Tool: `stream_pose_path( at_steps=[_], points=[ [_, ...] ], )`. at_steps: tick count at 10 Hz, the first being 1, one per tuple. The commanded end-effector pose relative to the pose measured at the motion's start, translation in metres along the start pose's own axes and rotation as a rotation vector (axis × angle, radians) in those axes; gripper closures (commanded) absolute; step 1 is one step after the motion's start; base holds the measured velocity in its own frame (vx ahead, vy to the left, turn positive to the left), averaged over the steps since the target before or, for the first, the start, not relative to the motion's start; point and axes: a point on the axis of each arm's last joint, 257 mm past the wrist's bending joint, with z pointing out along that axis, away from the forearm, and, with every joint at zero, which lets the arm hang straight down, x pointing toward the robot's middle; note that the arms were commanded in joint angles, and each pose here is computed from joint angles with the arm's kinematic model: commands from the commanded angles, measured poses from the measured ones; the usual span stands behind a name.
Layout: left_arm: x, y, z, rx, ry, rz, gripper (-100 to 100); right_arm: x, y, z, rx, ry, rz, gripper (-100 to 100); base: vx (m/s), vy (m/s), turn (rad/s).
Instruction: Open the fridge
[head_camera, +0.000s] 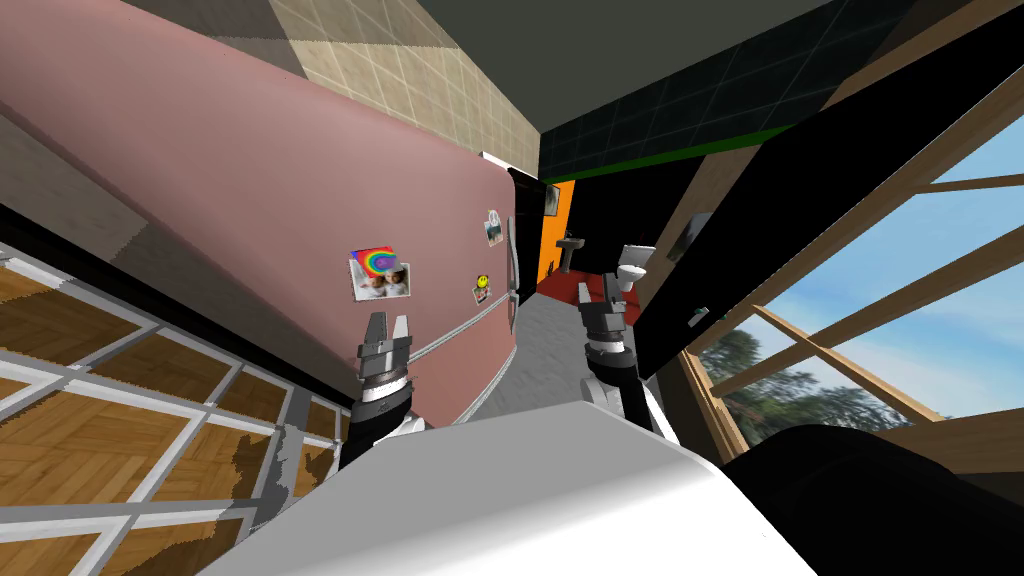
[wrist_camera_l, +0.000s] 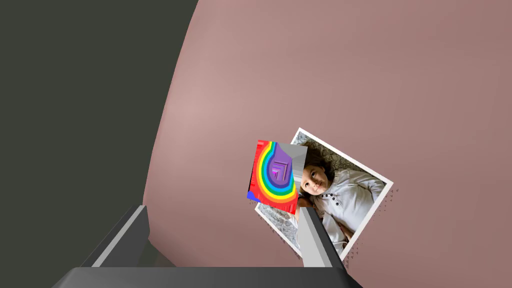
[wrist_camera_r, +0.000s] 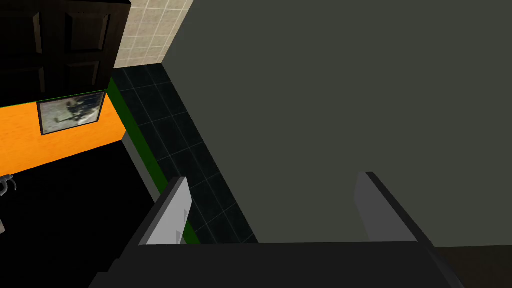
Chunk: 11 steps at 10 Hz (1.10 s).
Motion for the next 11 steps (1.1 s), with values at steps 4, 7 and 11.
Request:
stream_pose_path(
  at_steps=[4,7,11],
  points=[
    [0.0000,-0.0001,0.0000,0.000,0.000,0.000,0,0.0000,0.0001,0.0000,0.000,0.000,0.000,0,0.000,0.000,0.000],
    [0.0000,-0.0001,0.0001,0.000,0.000,0.000,0,0.0000,0.0001,0.0000,0.000,0.000,0.000,0,0.000,0.000,0.000],
    [0.0084,0.0010,0.0012,0.008,0.065,-0.013,-100,0.0000,0.0000,0.0000,0.000,0.000,0.000,0,0.014,-0.014,0.006]
  ],
)
